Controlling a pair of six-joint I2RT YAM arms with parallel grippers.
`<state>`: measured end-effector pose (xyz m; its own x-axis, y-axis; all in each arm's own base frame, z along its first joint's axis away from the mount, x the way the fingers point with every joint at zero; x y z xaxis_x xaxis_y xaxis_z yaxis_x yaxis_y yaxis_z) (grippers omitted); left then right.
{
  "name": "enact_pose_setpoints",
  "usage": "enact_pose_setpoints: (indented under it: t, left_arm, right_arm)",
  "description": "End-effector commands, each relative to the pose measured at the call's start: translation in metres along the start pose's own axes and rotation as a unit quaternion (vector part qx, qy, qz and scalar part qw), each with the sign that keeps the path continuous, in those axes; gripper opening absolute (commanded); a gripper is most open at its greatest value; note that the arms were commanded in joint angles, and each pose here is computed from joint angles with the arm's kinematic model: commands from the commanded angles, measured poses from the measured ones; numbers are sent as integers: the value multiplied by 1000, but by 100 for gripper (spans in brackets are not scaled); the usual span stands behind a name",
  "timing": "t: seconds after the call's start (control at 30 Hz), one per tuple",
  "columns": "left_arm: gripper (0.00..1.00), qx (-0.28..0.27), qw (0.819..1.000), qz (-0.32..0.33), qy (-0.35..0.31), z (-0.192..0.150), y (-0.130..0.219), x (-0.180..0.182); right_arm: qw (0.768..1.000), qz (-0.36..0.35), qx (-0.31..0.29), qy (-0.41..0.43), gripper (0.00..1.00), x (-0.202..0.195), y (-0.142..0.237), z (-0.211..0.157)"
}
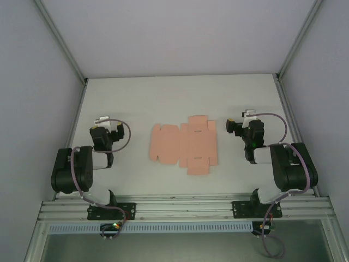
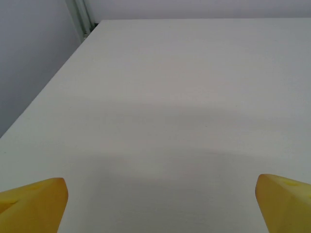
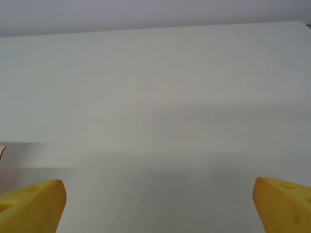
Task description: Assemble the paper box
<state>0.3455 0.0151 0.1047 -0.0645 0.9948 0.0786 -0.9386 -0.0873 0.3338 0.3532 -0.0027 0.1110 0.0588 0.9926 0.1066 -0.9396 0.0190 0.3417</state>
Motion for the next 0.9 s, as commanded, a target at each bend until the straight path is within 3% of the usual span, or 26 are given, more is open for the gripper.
enact_pose_setpoints:
  t: [0.0,0.87]
  left_arm:
    - [100,-9,999,-30,-16,10,-5,-9]
    - [100,-5,999,-52,-11,13,-5,-9]
  right_arm:
    - [1000,9,-10,10,100,4,0,6]
    - [1000,13,-10,7,100,3,1,6]
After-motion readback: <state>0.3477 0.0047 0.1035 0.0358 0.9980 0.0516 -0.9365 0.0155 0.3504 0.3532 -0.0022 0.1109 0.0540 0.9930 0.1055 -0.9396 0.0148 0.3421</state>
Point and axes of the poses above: each hand's point on the last joint's axis, 136 mm out from that joint toward the fingers, its own y axis back along the fingers, its own x axis along the line the jaws close on, z = x × y, the point moved 5 cm from there along y, back along the fingers, and after that the axes turned 4 degrees about -y, right-handed, at the moved point
